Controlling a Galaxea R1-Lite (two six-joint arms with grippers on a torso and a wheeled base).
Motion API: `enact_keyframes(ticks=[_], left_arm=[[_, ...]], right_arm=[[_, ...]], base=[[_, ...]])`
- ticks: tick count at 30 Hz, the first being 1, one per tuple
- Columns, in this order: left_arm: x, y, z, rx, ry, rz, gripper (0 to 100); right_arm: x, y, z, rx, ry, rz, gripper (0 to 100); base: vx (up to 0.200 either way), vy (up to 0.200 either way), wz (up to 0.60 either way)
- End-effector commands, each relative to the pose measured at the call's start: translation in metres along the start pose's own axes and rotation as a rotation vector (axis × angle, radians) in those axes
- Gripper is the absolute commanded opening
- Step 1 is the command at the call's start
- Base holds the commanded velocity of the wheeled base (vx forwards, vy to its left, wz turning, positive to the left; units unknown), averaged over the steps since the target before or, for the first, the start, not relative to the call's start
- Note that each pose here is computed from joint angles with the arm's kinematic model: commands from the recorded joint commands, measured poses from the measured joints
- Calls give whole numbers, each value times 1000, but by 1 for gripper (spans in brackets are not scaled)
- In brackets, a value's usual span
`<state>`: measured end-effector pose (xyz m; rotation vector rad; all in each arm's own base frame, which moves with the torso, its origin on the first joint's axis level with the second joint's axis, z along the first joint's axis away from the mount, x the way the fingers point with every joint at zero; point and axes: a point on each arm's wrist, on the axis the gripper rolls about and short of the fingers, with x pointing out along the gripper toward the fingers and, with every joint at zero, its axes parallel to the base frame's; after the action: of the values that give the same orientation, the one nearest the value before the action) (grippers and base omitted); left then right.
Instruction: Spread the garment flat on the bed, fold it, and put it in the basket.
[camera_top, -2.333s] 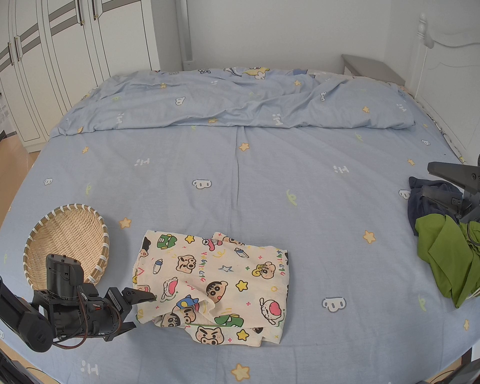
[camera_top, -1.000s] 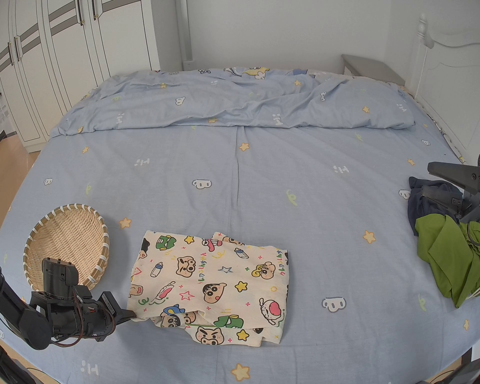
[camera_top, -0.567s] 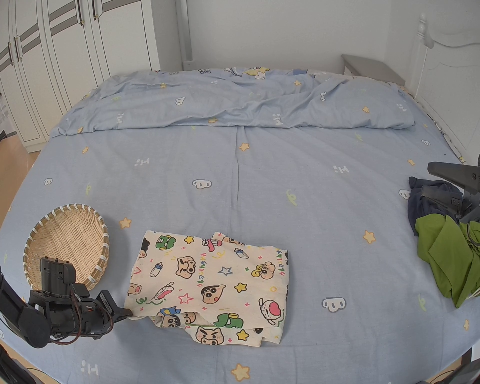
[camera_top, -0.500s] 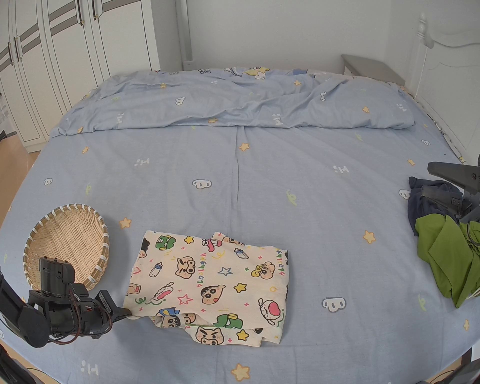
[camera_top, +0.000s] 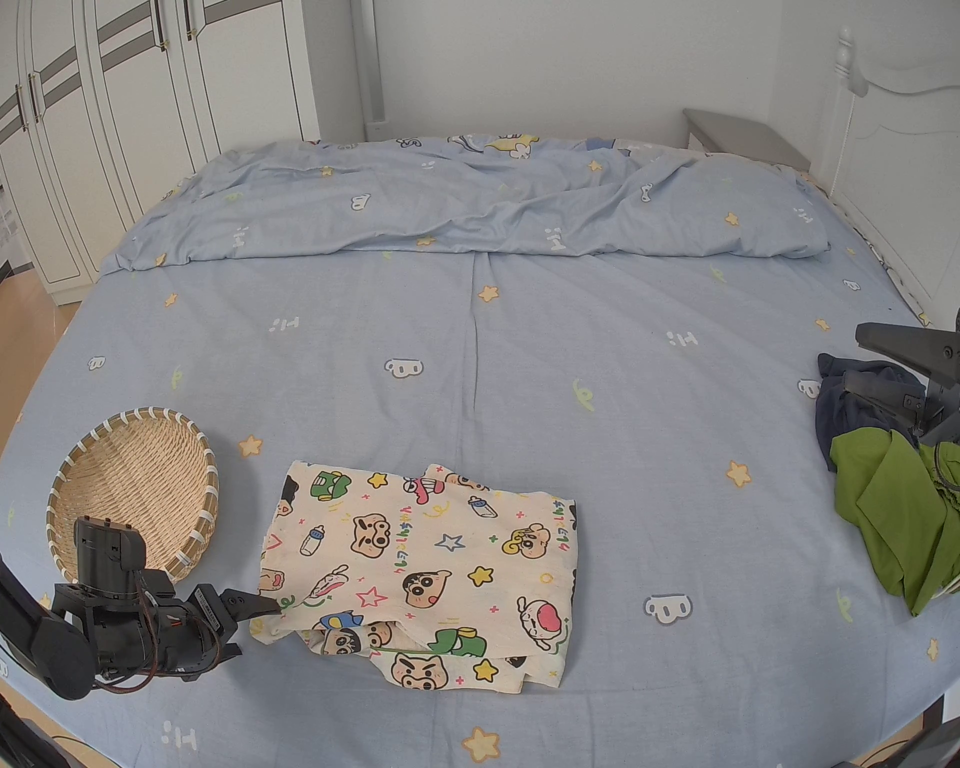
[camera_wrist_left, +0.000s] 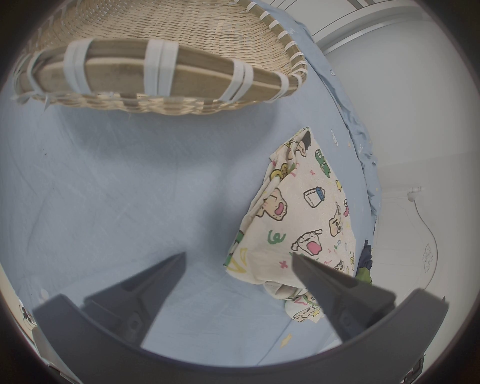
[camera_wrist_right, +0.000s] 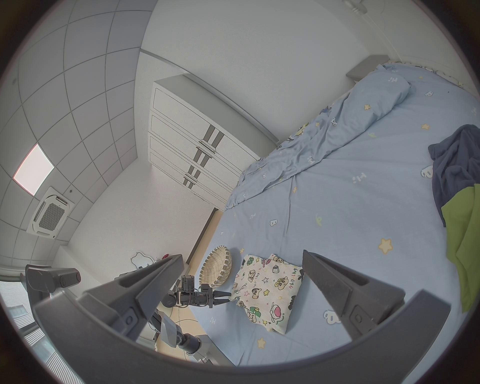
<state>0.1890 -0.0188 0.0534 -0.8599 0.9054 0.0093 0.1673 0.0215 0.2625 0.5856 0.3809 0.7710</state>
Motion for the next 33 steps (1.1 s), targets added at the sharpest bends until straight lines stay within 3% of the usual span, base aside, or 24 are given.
enact_keyframes(ticks=[1,4,9,15,19,20,22,28,29,33], left_arm=[[-16,-5,-2,18,-47,-50,100],[-27,-10,-1,30,-78,-105,100],[-29,-16,3,47,-17,-208,100],[-24,-21,15,62,8,-262,100],[-12,-23,31,214,-4,-274,100],[-12,-23,31,214,-4,-274,100],[-7,-24,50,314,20,-374,100],[-13,-27,103,385,202,-810,100],[-12,-28,112,397,215,-848,100],[1,-29,135,417,197,-860,100]], right_arm=[[0,0,0,-1,0,1,100],[0,0,0,-1,0,1,100],[0,1,0,-2,-1,2,100],[-3,3,0,-9,-8,6,100],[-4,4,0,-12,-11,8,100],[-4,4,0,-12,-11,8,100],[-4,5,1,-10,-12,10,100],[-3,5,1,-10,-11,12,100],[-3,5,1,-10,-11,12,100],[-3,5,0,-9,-8,13,100]], base=[[0,0,0],[0,0,0],[0,0,0],[0,0,0],[0,0,0],[0,0,0],[0,0,0],[0,0,0],[0,0,0],[0,0,0]])
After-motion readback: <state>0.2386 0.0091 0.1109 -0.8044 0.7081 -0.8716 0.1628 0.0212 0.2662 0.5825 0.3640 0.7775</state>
